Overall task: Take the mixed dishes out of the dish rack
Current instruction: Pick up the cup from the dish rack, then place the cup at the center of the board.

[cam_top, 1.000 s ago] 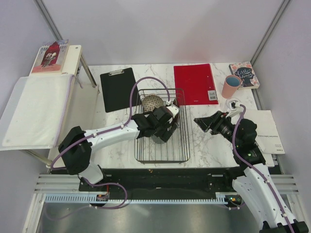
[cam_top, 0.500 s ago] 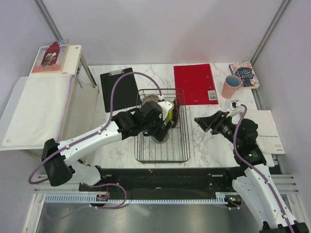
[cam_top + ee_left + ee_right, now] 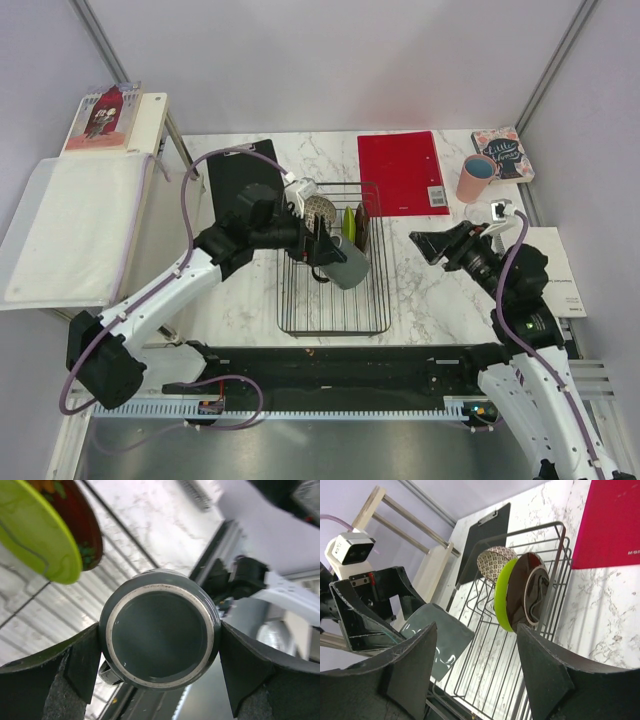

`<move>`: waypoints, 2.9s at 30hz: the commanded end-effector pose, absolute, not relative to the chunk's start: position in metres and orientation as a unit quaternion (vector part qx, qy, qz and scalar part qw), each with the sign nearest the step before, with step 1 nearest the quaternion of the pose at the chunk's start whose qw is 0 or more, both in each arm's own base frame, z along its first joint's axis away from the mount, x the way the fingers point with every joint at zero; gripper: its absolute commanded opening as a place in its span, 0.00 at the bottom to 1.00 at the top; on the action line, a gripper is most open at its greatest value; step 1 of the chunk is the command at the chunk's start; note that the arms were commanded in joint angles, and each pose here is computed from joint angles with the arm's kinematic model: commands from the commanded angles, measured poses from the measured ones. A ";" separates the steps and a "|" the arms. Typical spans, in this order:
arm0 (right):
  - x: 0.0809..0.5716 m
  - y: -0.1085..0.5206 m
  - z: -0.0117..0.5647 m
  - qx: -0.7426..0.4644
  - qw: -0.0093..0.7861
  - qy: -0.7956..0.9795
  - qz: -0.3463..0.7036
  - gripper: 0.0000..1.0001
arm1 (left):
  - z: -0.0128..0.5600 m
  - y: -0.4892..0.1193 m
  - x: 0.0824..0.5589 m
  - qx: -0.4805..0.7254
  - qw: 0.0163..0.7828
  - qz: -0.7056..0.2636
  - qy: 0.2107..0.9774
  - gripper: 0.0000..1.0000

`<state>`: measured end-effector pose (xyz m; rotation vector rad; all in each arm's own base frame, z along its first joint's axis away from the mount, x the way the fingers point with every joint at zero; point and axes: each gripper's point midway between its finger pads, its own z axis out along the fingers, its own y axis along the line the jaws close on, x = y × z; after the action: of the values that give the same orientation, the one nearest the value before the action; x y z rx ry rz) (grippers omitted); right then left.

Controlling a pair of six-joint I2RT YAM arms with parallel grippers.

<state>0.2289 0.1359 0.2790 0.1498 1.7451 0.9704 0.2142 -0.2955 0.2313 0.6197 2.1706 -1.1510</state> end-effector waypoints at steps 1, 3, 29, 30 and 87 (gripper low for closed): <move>0.227 0.128 0.296 0.066 0.566 0.721 0.394 0.72 | 0.315 -0.310 0.197 0.239 0.316 -0.605 0.691 0.02; 0.227 0.128 0.297 0.067 0.568 0.719 0.394 0.72 | 0.325 -0.306 0.198 0.224 0.312 -0.643 0.663 0.02; 0.208 0.175 0.307 -0.019 0.528 0.652 0.545 0.72 | 0.348 -0.307 0.245 0.029 0.274 -0.788 0.551 0.02; 0.209 0.175 0.312 -0.018 0.532 0.641 0.553 0.72 | 0.347 -0.308 0.245 0.028 0.273 -0.788 0.551 0.02; 0.274 0.037 0.224 0.288 0.487 0.824 0.026 0.00 | 0.226 -0.257 0.297 -0.072 0.310 -0.414 0.853 0.99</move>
<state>0.2661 0.0535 0.2416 0.5721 2.0056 0.1462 0.3038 -0.2815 0.2425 -0.1985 2.2052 -1.2630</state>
